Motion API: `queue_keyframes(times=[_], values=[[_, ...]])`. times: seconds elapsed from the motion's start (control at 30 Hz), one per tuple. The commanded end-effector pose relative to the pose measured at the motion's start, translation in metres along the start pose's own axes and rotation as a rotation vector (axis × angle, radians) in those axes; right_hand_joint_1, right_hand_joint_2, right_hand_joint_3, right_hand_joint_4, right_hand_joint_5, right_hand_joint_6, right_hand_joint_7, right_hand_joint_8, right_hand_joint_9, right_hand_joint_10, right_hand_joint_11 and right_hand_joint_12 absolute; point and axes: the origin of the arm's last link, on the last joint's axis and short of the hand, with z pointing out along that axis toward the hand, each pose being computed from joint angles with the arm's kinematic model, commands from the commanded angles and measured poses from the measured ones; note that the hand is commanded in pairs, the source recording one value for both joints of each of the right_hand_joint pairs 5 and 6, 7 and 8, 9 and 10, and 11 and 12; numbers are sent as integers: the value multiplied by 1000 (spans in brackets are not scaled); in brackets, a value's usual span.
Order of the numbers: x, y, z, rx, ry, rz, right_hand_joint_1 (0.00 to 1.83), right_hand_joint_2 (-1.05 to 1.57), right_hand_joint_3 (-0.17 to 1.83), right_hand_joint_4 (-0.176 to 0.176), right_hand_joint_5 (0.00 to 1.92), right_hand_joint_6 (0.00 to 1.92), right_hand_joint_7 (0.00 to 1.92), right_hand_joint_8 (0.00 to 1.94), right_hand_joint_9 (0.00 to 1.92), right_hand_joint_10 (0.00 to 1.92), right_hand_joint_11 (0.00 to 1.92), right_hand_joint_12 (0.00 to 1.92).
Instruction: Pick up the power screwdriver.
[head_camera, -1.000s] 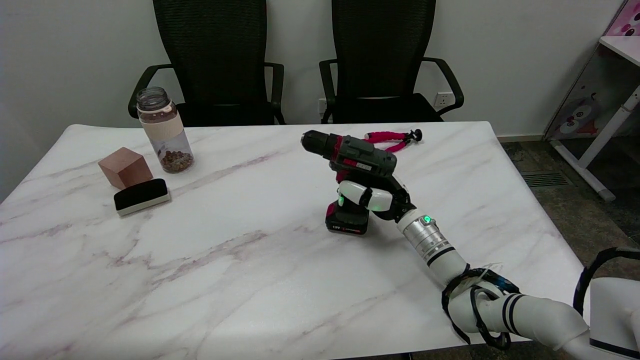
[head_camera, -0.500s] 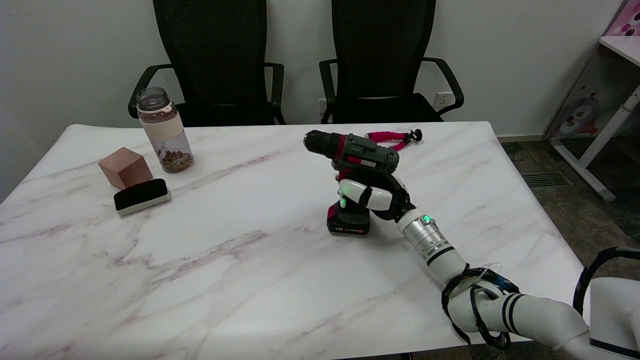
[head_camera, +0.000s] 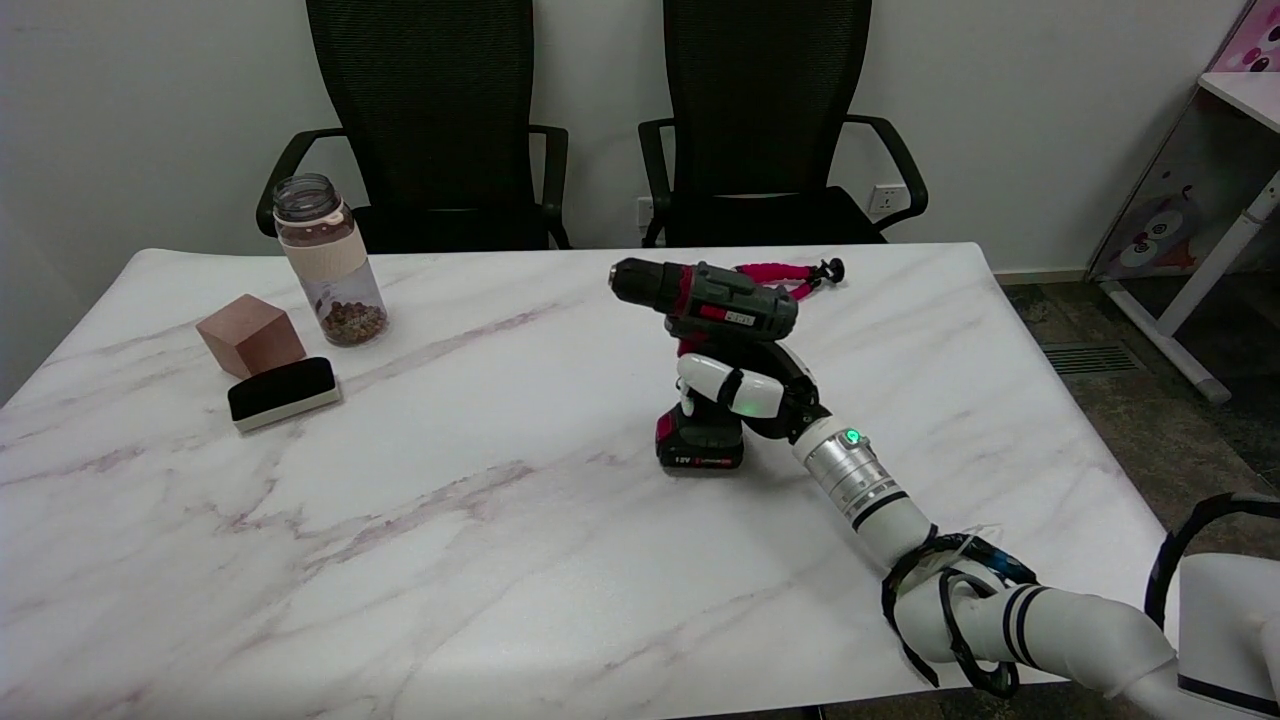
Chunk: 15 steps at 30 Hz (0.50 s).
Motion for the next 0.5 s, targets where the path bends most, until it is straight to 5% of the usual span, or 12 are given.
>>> queue_keyframes(times=[0.03,0.27,0.5], values=[[-1,0,1,-2,1,4,1214,1101,752,-46,1375,1375,1375,1375,1920,1920,1920,1920],[-3,0,3,-7,-2,10,1222,1090,744,-46,1300,1300,1300,1300,1920,1920,1920,1920],[-5,0,5,-10,-4,11,1256,1040,759,60,1021,1021,1021,1021,1920,1920,1920,1920]])
